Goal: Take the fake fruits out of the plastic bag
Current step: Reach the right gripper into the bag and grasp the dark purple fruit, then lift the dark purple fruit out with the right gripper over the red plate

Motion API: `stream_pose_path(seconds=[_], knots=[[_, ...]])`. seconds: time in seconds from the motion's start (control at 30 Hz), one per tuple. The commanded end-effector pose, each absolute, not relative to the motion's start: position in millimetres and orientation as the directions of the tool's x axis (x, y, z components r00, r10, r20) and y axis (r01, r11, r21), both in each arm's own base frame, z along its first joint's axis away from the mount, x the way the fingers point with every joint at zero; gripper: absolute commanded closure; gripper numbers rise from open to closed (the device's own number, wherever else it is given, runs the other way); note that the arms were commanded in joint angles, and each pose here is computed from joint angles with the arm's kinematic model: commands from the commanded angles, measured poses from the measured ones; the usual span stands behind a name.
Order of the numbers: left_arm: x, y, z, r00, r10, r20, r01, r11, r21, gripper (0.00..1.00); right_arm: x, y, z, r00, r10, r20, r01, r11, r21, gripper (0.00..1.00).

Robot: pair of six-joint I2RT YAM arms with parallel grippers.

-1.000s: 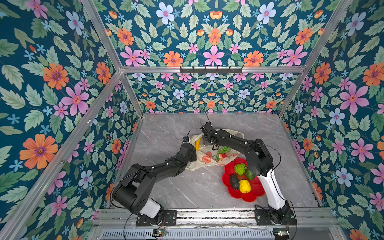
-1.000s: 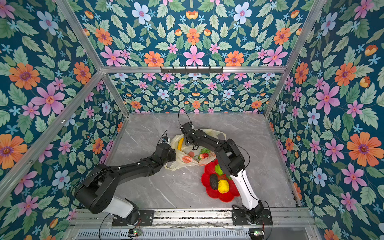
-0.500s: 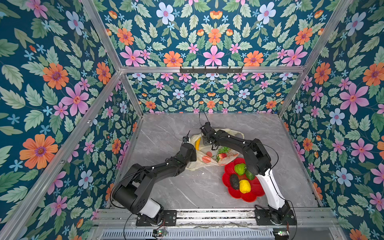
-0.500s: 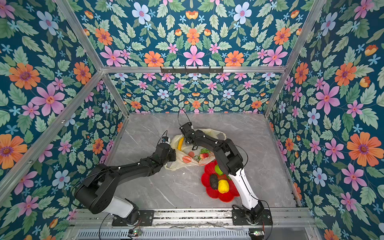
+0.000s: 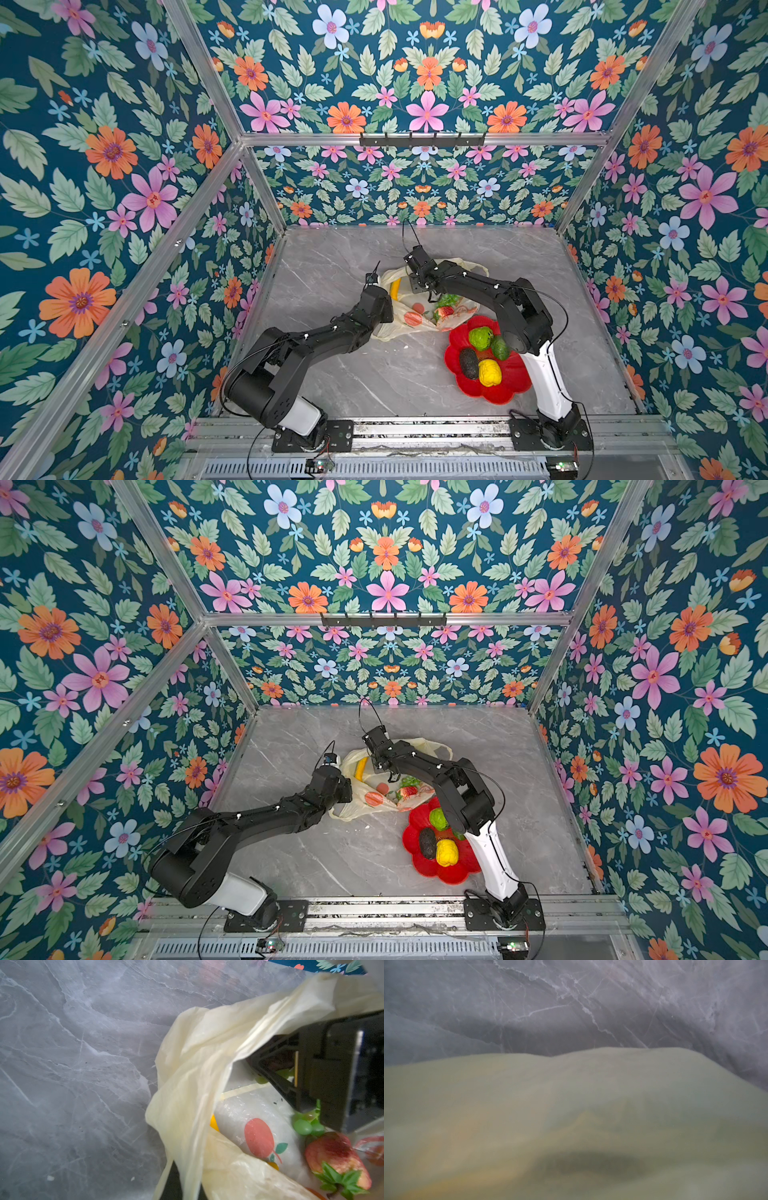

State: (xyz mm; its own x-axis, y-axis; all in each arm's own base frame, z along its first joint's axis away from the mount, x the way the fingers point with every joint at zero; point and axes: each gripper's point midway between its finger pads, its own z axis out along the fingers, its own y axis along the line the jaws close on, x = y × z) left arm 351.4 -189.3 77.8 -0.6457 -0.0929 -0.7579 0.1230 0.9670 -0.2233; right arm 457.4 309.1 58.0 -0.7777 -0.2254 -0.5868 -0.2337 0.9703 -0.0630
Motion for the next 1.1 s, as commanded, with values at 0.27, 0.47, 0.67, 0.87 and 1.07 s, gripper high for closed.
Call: stream_pose_path(seconds=[0.27, 0.47, 0.67, 0.87, 1.07], knots=[[354, -188, 82, -0.63, -0.084, -0.772, 0.126, 0.97, -0.209, 0.93, 414, 309, 78, -0.796, -0.3, -0.525, -0.341, 0.94, -0.021, 0.51], [354, -189, 83, -0.629, -0.084, -0.773, 0.128, 0.969, -0.209, 0.93, 383, 292, 92, -0.819, -0.344, -0.459, -0.375, 0.927, -0.026, 0.52], [353, -188, 84, -0.629, -0.084, -0.773, 0.129, 0.969, -0.21, 0.93, 341, 261, 108, -0.845, -0.38, -0.377, -0.398, 0.917, -0.033, 0.52], [353, -189, 84, -0.63, -0.085, -0.772, 0.131, 0.968, -0.214, 0.93, 295, 226, 116, -0.886, -0.377, -0.269, -0.381, 0.924, -0.041, 0.52], [353, -190, 83, -0.632, -0.084, -0.77, 0.134, 0.967, -0.216, 0.93, 247, 193, 126, -0.928, -0.34, -0.155, -0.338, 0.94, -0.038, 0.53]])
